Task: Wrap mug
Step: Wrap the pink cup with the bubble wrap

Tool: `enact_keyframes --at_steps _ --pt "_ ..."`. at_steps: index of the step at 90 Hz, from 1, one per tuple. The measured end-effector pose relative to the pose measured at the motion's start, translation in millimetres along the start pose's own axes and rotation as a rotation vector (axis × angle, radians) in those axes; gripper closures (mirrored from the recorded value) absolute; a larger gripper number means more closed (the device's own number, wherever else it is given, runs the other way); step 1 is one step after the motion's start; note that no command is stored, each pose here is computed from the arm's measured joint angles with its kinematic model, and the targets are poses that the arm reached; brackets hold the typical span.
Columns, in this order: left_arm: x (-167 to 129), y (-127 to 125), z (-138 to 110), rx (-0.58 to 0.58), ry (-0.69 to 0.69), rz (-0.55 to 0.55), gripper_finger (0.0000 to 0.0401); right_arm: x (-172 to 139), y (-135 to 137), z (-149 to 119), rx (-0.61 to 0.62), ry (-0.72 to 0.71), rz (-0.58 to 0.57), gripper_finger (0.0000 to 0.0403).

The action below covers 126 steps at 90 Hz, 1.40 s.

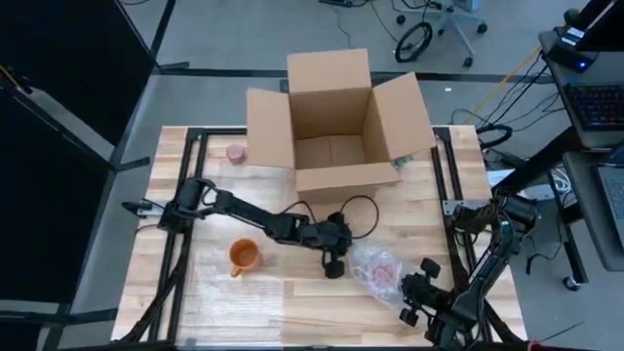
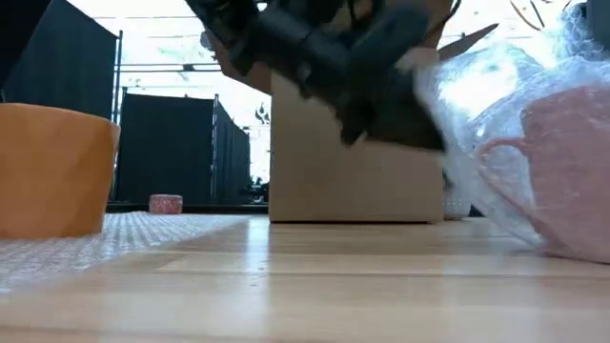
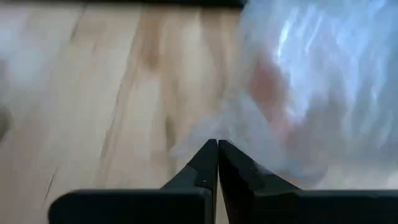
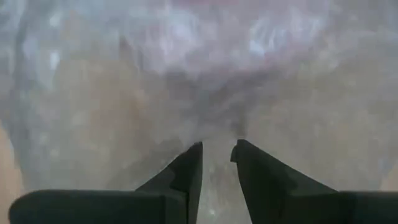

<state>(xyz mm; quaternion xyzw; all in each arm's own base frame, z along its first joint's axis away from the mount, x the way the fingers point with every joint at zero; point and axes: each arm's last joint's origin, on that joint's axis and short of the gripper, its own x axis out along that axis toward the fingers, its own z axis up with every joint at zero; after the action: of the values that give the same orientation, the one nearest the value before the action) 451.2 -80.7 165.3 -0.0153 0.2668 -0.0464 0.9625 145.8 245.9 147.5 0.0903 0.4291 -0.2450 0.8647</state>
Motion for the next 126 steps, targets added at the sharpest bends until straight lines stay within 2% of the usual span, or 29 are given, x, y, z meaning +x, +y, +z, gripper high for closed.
enact_keyframes --at_steps 25,34,57,77,93,107,113,126 --pt "-4 -25 32 0.078 -0.11 -0.05 0.0401 4 0 5 -0.003 0.004 -0.013 0.0321" --pt "-7 -33 44 0.087 -0.146 -0.105 0.0401 6 0 7 0.003 0.006 -0.013 0.0321" --pt "-4 -43 41 0.108 -0.157 -0.14 0.0401 12 4 14 -0.002 0.015 0.004 0.0321" --pt "-5 -36 48 0.08 -0.142 -0.119 0.0401 15 5 19 -0.004 0.016 0.004 0.0321" --pt "-16 -28 50 0.091 0.051 -0.004 0.0401 14 5 18 0.001 0.032 0.005 0.0321" --pt "-57 -31 64 0.07 0.19 0.14 0.0401 14 5 17 -0.005 0.036 0.004 0.0321" --pt "-71 -32 55 0.039 0.291 0.186 0.0401 14 5 17 -0.007 0.036 0.002 0.0321" --pt "-76 -31 32 -0.019 0.446 0.21 0.0401 13 5 16 -0.011 0.036 0.006 0.0321"
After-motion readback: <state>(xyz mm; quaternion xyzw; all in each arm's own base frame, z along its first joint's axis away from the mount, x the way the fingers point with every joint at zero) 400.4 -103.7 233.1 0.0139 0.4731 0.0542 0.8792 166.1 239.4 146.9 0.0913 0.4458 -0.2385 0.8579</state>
